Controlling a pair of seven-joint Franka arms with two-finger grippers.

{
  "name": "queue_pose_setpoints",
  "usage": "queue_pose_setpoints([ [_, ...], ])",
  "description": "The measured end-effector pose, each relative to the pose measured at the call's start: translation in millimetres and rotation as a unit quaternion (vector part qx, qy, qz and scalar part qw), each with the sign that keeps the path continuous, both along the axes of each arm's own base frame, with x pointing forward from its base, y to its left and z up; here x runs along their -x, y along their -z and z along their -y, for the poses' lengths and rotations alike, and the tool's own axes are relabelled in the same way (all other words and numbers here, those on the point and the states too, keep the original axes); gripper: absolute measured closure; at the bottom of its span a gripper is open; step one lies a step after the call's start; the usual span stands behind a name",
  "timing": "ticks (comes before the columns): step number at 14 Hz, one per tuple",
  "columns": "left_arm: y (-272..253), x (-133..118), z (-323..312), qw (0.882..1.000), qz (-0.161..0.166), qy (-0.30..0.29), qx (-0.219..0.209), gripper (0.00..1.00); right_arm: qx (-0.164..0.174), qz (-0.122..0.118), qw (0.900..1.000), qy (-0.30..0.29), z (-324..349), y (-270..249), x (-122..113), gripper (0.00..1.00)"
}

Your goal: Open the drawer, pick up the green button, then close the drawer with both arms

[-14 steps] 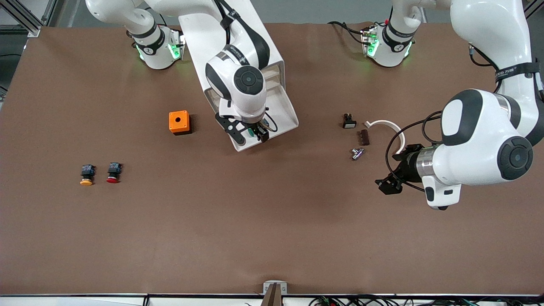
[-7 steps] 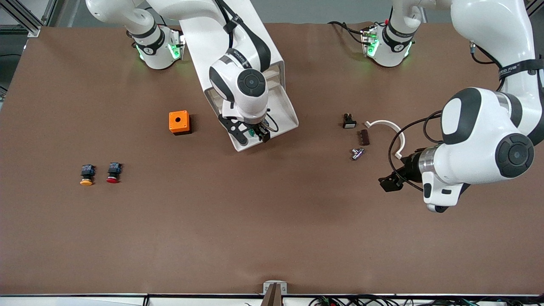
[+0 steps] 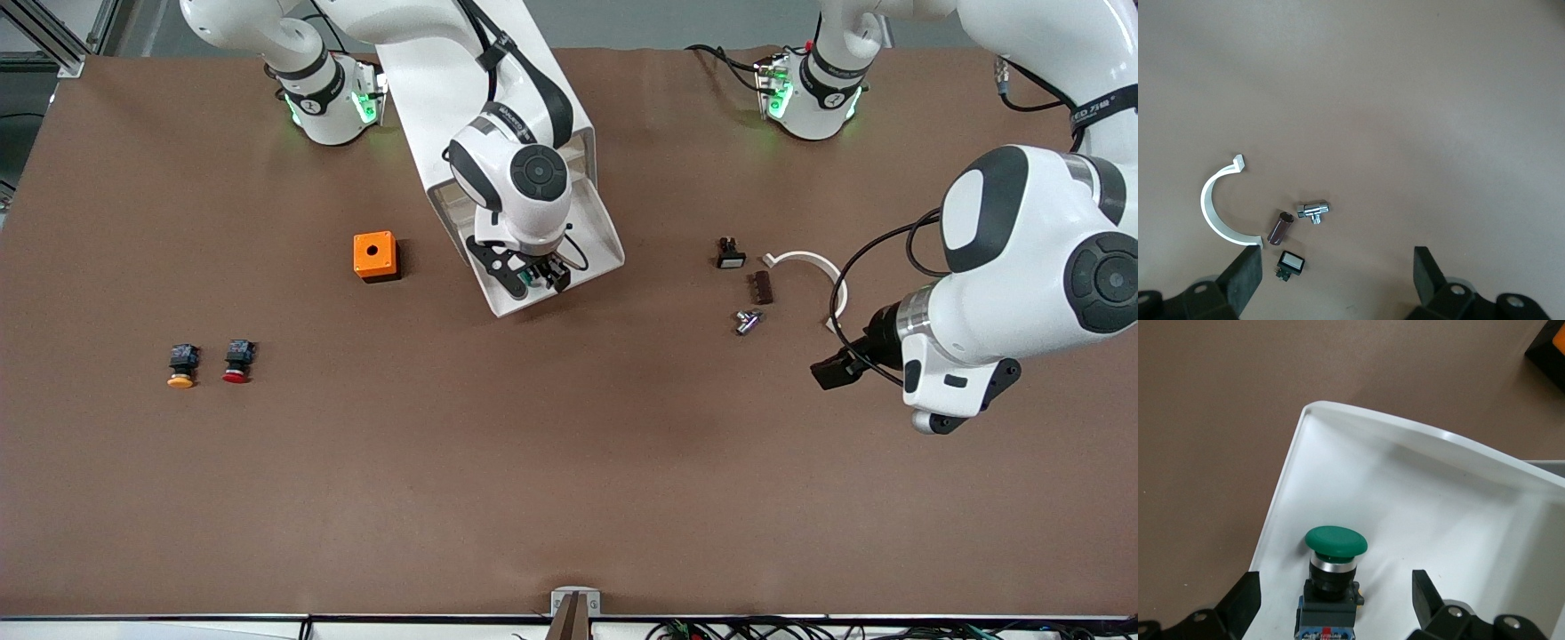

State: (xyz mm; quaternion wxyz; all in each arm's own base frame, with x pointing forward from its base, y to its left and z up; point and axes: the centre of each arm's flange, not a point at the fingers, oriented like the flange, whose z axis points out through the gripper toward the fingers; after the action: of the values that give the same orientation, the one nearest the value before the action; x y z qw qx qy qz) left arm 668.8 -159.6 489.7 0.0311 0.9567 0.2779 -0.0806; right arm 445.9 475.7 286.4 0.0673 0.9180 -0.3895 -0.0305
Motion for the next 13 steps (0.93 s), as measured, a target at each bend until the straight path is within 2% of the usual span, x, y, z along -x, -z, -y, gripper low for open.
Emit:
queue_pose_setpoints([
  [3, 11.2, 1.9, 2.2, 1.0, -0.009, 0.011, 0.0, 0.0, 0.0, 0.001, 1.0, 0.0, 0.0, -0.1, -0.2, 0.02],
  [4, 15.3, 2.4, 7.1, 1.0, -0.01, 0.015, 0.001, 0.0, 0.0, 0.001, 1.0, 0.0, 0.0, 0.1, -0.3, 0.07],
  [10, 48.9, 1.7, 50.5, 0.999, -0.004, 0.042, 0.0, 0.0, 0.003, -0.001, 1.0, -0.004, -3.9, 11.7, 3.1, 0.14],
  [11, 55.2, 0.1, 51.1, 0.999, -0.006, 0.042, -0.001, 0.0, 0.002, 0.0, 1.0, -0.004, -4.5, 13.1, 3.0, 0.18],
  [13, 63.1, -1.7, 51.7, 0.999, -0.008, 0.042, -0.003, 0.0, 0.001, 0.001, 1.0, -0.004, -5.0, 15.6, 2.7, 0.42],
])
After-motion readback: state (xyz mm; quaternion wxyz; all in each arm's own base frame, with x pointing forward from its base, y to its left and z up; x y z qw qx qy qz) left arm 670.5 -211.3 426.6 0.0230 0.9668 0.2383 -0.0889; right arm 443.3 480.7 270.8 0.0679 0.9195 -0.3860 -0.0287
